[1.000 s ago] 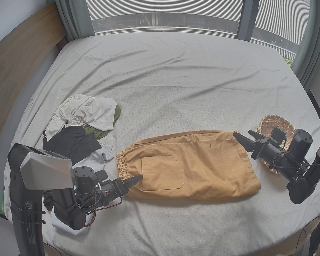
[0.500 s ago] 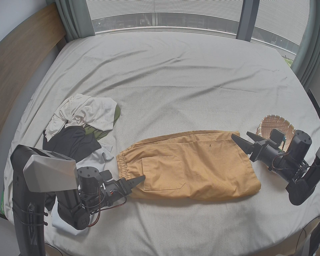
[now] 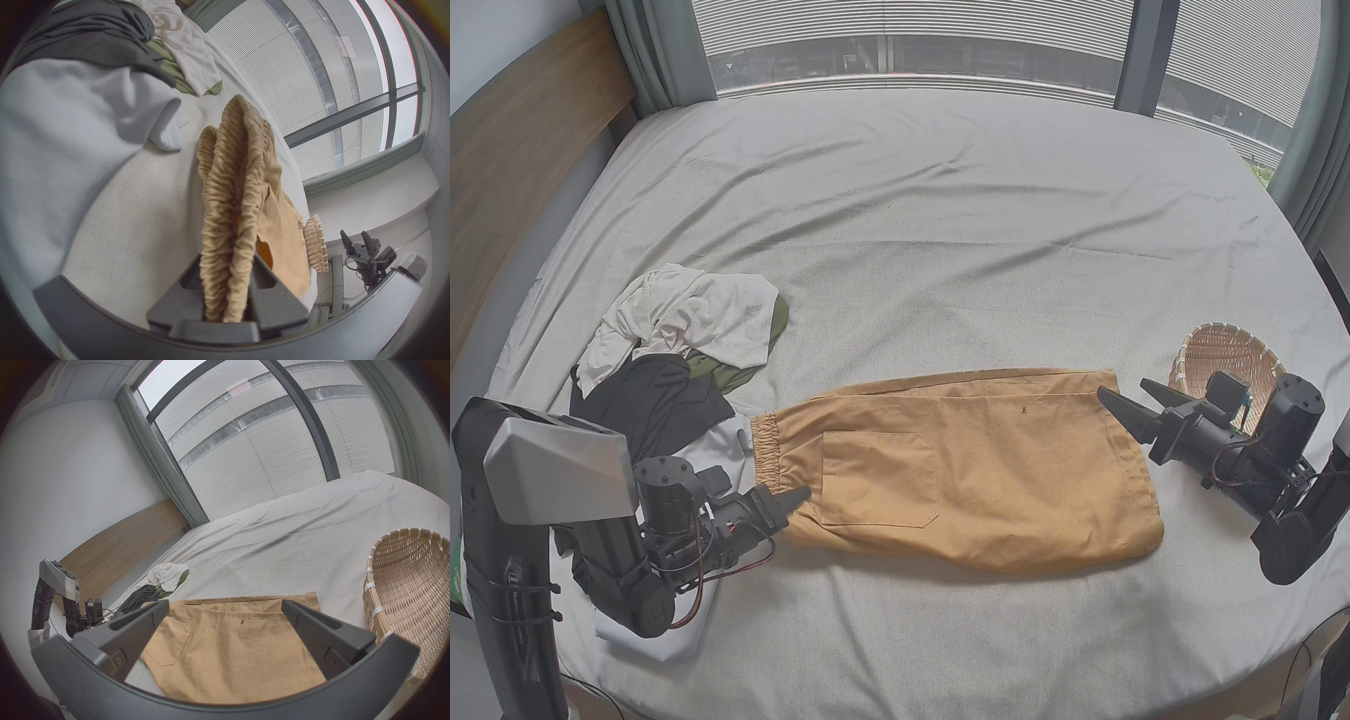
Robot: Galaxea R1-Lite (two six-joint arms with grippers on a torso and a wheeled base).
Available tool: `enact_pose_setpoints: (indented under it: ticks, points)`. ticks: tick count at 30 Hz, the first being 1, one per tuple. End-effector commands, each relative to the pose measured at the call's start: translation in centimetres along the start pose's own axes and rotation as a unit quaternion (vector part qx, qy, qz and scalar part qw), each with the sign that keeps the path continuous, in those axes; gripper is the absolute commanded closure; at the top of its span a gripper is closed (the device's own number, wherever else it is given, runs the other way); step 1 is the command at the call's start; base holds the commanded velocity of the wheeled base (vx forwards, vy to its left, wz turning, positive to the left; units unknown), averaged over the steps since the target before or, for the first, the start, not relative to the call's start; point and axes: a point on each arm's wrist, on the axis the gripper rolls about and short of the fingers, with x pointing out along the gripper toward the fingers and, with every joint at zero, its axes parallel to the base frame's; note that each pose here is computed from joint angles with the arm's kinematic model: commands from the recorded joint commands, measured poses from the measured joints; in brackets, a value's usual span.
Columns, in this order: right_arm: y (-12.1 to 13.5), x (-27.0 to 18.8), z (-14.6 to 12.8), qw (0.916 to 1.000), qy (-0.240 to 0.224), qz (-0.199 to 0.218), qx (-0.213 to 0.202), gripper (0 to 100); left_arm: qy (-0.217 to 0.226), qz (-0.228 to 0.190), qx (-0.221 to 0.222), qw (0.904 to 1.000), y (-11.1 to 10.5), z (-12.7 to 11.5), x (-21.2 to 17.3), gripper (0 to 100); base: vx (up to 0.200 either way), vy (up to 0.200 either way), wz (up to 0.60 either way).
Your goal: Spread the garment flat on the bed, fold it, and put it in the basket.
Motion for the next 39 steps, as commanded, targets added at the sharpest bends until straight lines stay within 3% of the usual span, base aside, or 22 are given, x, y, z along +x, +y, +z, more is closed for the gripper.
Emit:
enact_pose_setpoints:
  ticks: [1, 8, 16, 25, 39]
  points:
    - [-0.1, 0.0, -0.4, 1.0000, 0.006, -0.001, 0.002, 0, 0.009, -0.020, 0.002, 0.9997, -1.4, 0.5, -2.3, 100, 0.000, 0.000, 0.00]
    - [-0.1, 0.0, -0.5, 1.0000, 0.009, -0.002, 0.003, 0, 0.010, -0.024, 0.002, 0.9997, -1.9, 0.8, -4.0, 100, 0.000, 0.000, 0.00]
    - [-0.2, 0.1, -0.8, 0.9999, 0.014, -0.001, 0.005, 0, 0.022, -0.001, 0.015, 0.9996, -1.3, 0.1, -5.3, 100, 0.000, 0.000, 0.00]
    - [0.3, 0.2, -1.0, 0.9998, 0.018, 0.007, 0.006, 0, 0.003, 0.041, 0.011, 0.9991, 0.9, 1.0, -7.2, 100, 0.000, 0.000, 0.00]
    - [0.5, 0.2, -1.0, 0.9998, 0.019, 0.009, 0.006, 0, -0.009, 0.033, 0.019, 0.9992, 0.1, 1.7, -9.3, 100, 0.000, 0.000, 0.00]
